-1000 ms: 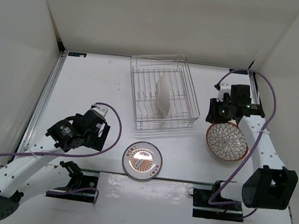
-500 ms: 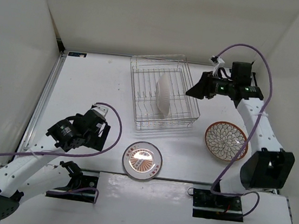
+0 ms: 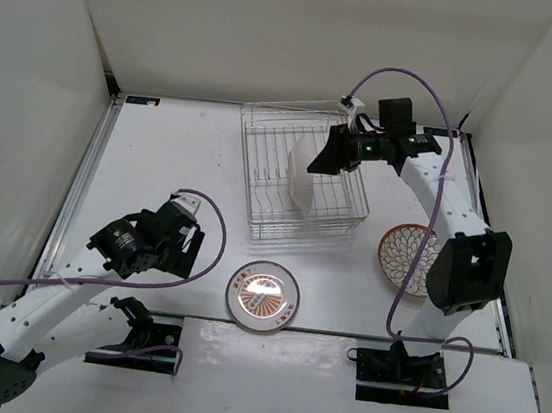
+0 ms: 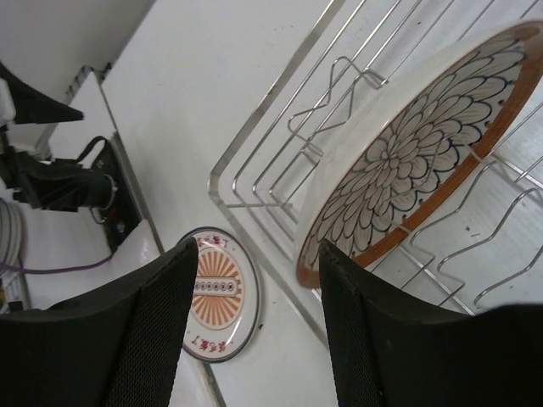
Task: Unload the plates from the dish rack
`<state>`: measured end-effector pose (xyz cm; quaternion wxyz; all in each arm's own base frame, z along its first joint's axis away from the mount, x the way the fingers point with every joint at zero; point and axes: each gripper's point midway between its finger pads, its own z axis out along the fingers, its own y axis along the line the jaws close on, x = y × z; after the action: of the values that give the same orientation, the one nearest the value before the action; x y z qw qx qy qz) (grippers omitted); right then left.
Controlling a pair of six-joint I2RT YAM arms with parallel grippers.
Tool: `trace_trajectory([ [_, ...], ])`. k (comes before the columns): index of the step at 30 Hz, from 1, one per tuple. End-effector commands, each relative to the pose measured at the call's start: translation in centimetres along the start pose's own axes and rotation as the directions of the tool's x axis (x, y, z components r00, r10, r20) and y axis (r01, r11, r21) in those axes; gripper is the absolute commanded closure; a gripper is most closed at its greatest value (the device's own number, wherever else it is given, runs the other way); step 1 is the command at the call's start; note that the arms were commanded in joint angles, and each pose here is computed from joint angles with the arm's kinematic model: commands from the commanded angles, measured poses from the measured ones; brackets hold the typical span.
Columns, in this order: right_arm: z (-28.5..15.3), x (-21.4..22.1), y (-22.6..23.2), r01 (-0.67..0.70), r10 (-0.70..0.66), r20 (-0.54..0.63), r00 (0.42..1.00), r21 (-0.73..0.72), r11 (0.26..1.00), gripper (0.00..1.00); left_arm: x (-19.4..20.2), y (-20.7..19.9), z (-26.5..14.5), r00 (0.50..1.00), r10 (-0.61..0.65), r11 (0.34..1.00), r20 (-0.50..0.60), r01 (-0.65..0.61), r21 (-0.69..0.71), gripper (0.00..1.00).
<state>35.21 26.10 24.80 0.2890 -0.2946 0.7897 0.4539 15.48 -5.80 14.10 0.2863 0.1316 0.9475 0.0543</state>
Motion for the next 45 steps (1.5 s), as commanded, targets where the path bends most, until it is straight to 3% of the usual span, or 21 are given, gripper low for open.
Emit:
trace_trajectory([
  [1, 1.4, 0.5, -1.8, 0.024, -0.018, -0.068, 0.998, 0.079, 0.997, 0.38, -0.1, 0.3, 0.1, 1.0, -0.005, 1.0, 0.012, 0.005, -0.013, 0.0],
  [8, 3.9, 1.2, -3.9, 0.039, -0.023, -0.131, 0.991, 0.123, 0.992, 0.46, 0.0, 0.2, 0.2, 1.0, 0.003, 1.0, 0.002, -0.003, -0.009, 0.0],
  [11, 4.5, 0.8, -4.0, 0.034, -0.018, -0.134, 0.991, 0.12, 0.992, 0.6, -0.1, 0.2, 0.1, 1.0, 0.001, 1.0, 0.008, -0.001, -0.009, 0.0],
  [15, 4.8, -0.2, -3.4, 0.047, -0.034, -0.119, 0.992, 0.111, 0.993, 0.88, -0.1, 0.3, 0.1, 1.0, -0.003, 1.0, 0.012, 0.003, -0.009, 0.0],
  [17, 4.5, -1.1, -2.8, 0.053, -0.042, -0.099, 0.994, 0.108, 0.993, 0.95, 0.0, 0.2, 0.1, 1.0, -0.003, 1.0, 0.009, 0.003, -0.008, 0.0],
  [21, 3.9, -2.6, -1.3, 0.072, -0.067, -0.063, 0.996, 0.096, 0.993, 1.0, -0.1, 0.2, 0.1, 1.0, -0.002, 1.0, 0.01, 0.002, -0.007, 0.0],
  [33, -1.6, -8.2, 5.0, 0.218, -0.229, 0.104, 0.968, 0.111, 0.97, 1.0, 0.0, 0.3, 0.0, 1.0, -0.001, 1.0, 0.008, 0.001, -0.011, 0.0],
  [45, -6.5, -9.8, 8.6, 0.296, -0.338, 0.195, 0.921, 0.212, 0.931, 1.0, 0.0, 0.5, 0.0, 1.0, -0.011, 1.0, 0.011, 0.011, -0.021, 0.0],
])
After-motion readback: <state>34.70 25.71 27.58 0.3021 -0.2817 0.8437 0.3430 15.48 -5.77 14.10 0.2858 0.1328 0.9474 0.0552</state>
